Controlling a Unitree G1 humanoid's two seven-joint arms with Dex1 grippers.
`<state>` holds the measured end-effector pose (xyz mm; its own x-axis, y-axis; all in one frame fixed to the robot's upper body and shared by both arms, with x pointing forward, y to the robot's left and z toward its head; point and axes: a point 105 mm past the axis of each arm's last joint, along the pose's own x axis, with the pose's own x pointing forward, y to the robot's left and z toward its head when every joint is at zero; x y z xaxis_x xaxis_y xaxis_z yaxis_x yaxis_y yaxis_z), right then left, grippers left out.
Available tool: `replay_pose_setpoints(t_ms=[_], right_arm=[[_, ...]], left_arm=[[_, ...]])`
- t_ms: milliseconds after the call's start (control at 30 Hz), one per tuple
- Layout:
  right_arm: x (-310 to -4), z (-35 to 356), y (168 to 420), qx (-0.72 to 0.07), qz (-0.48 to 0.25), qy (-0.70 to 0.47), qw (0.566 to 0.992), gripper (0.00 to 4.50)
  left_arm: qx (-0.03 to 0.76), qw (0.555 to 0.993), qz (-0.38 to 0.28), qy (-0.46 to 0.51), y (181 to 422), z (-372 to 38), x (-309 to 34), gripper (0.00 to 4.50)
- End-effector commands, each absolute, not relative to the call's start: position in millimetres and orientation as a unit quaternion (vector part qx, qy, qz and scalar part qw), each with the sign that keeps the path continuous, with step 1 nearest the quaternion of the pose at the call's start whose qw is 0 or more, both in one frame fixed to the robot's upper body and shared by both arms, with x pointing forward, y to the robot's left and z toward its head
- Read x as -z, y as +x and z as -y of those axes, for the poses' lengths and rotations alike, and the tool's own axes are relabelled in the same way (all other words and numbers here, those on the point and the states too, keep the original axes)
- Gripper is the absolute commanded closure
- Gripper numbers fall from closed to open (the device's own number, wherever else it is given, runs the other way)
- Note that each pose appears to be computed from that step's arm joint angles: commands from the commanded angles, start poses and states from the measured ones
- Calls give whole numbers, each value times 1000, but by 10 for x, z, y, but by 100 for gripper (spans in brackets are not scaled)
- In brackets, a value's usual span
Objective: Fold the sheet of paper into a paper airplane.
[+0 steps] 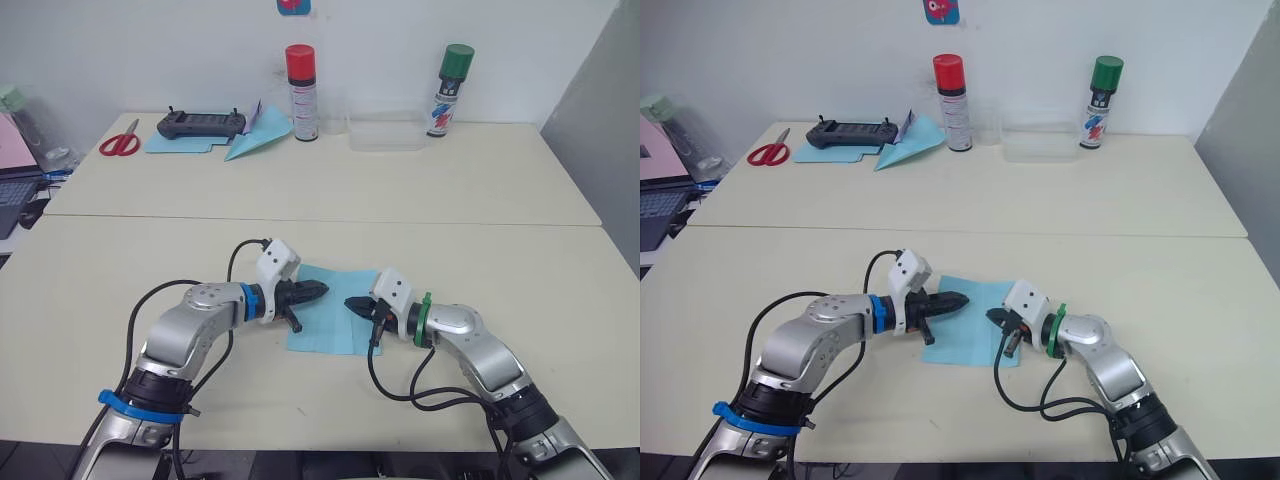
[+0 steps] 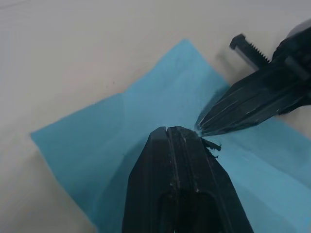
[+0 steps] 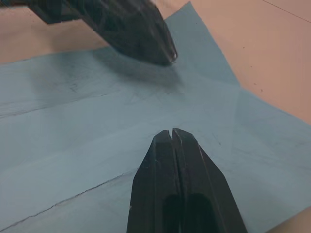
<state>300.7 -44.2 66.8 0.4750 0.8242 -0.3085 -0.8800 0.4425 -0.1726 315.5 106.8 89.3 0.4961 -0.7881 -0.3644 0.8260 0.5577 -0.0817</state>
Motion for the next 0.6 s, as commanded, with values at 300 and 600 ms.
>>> replay_pose_setpoints(t_ms=[300, 600], right_arm=[[-539, 548, 2994, -489, -119, -174, 846, 447], [-544, 547, 3016, -487, -117, -175, 847, 447]], left_arm=[[341, 915, -189, 105, 3532, -1663, -785, 450], [369, 928, -36, 32, 3693, -1449, -1504, 450]])
